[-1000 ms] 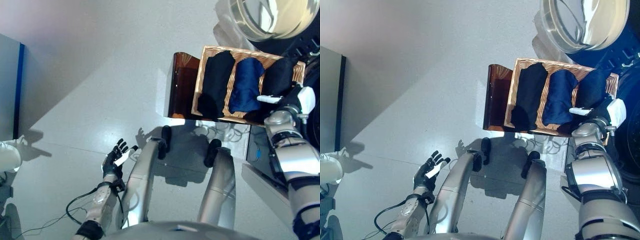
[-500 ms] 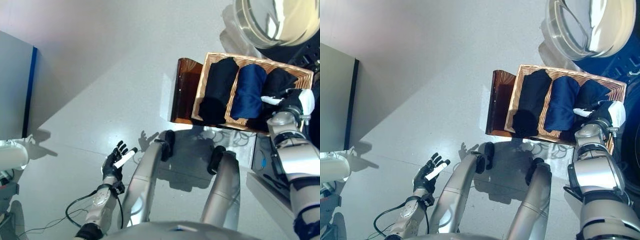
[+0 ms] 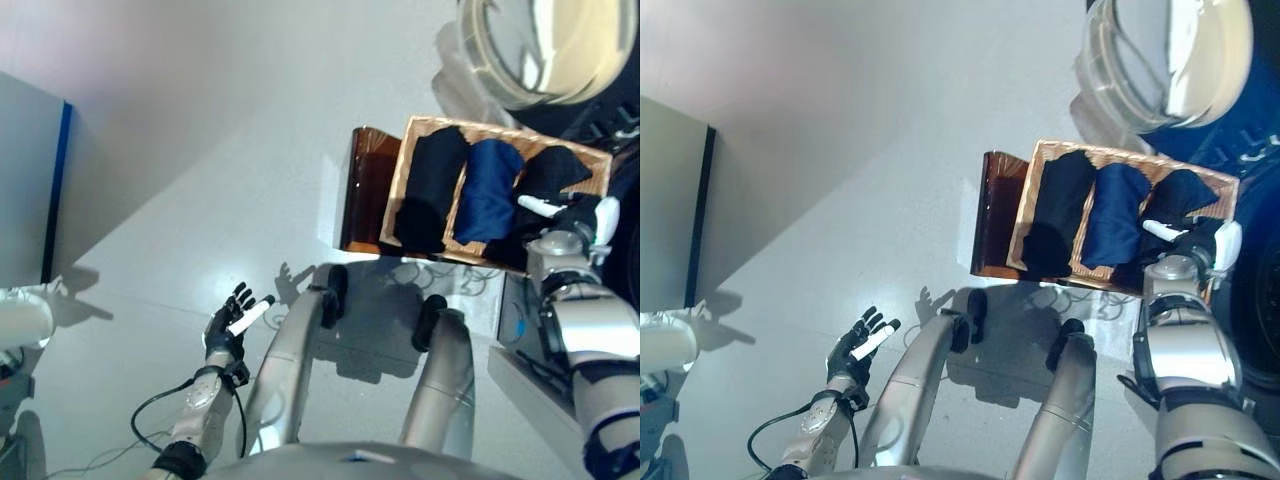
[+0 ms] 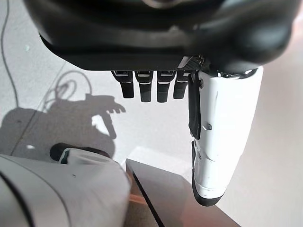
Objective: Pick up the clothes and place them into the washing machine
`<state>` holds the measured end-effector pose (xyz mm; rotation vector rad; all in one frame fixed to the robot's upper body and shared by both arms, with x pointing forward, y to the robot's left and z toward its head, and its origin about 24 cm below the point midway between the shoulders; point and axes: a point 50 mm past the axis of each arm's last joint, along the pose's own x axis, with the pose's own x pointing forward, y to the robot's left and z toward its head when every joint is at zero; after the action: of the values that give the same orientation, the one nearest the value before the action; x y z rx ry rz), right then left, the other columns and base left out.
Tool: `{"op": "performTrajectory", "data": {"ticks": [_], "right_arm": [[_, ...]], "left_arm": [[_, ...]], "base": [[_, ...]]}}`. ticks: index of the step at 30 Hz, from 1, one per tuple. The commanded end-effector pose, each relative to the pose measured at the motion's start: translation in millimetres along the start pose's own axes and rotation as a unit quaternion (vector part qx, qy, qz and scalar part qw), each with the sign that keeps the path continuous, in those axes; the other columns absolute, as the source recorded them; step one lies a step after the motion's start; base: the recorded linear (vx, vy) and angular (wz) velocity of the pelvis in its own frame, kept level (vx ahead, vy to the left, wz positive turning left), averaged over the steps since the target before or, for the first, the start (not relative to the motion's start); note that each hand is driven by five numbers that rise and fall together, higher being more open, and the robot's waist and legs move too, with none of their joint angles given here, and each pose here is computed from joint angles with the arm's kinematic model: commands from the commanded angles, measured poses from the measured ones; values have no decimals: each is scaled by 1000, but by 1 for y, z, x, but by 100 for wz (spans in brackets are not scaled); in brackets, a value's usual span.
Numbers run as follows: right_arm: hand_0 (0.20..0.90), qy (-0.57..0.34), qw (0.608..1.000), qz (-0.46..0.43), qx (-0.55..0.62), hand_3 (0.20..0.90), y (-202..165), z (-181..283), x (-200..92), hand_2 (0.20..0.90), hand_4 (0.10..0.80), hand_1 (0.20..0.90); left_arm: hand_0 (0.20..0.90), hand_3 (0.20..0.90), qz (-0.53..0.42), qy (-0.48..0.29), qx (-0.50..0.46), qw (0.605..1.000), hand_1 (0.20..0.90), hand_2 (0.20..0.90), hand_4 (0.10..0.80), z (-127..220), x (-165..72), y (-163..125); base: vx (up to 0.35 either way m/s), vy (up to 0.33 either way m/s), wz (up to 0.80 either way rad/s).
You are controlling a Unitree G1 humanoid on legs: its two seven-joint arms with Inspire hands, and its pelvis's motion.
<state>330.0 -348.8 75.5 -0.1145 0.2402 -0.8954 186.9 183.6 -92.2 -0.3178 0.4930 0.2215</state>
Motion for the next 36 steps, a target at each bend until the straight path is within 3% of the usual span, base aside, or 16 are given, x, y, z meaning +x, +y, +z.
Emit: {"op": "performTrajectory", "data": {"ticks": [1,10,14,16,17,20,28,29,36], "right_arm": [[200,-66,989,-26,128,200,-18,35,8,200,300,200],[200,-63,982,-8,175,200,-21,22,5,200,300,200],[200,-48,958,-3,284,200,-18,12,1,200,300,200],[200,-22,915,-15,403,200,-16,2,-3,200,300,200],[200,24,850,-37,525,200,-4,-19,-13,200,300,200],[200,75,795,-44,600,200,10,-50,-27,200,300,200],[200,98,739,-55,664,200,28,-65,-43,200,300,200],[200,87,724,-59,682,200,28,-59,-42,200,300,200],[200,32,715,-89,693,200,3,-24,-20,200,300,200]], "left_arm": [[900,900,38,-53,-5,998,900,900,800,24,5,23],[900,900,48,-42,-8,998,900,900,800,20,6,31],[900,900,50,-46,-15,998,900,900,800,21,6,31],[900,900,51,-40,-21,998,900,900,800,19,7,30],[900,900,51,-24,-30,998,900,900,800,11,7,27],[900,900,46,-11,-41,998,900,900,800,6,7,23],[900,900,27,-7,-57,998,900,900,800,1,7,9],[900,900,24,-4,-55,998,900,900,800,-2,5,8],[900,900,24,3,-45,999,900,900,800,-7,2,10]], "base": [[-49,-17,-24],[51,-25,-8],[34,-15,-5],[63,-23,-7],[98,-21,-8],[62,-10,-5],[6,-1,-1],[0,0,0],[-1,10,0]]}}
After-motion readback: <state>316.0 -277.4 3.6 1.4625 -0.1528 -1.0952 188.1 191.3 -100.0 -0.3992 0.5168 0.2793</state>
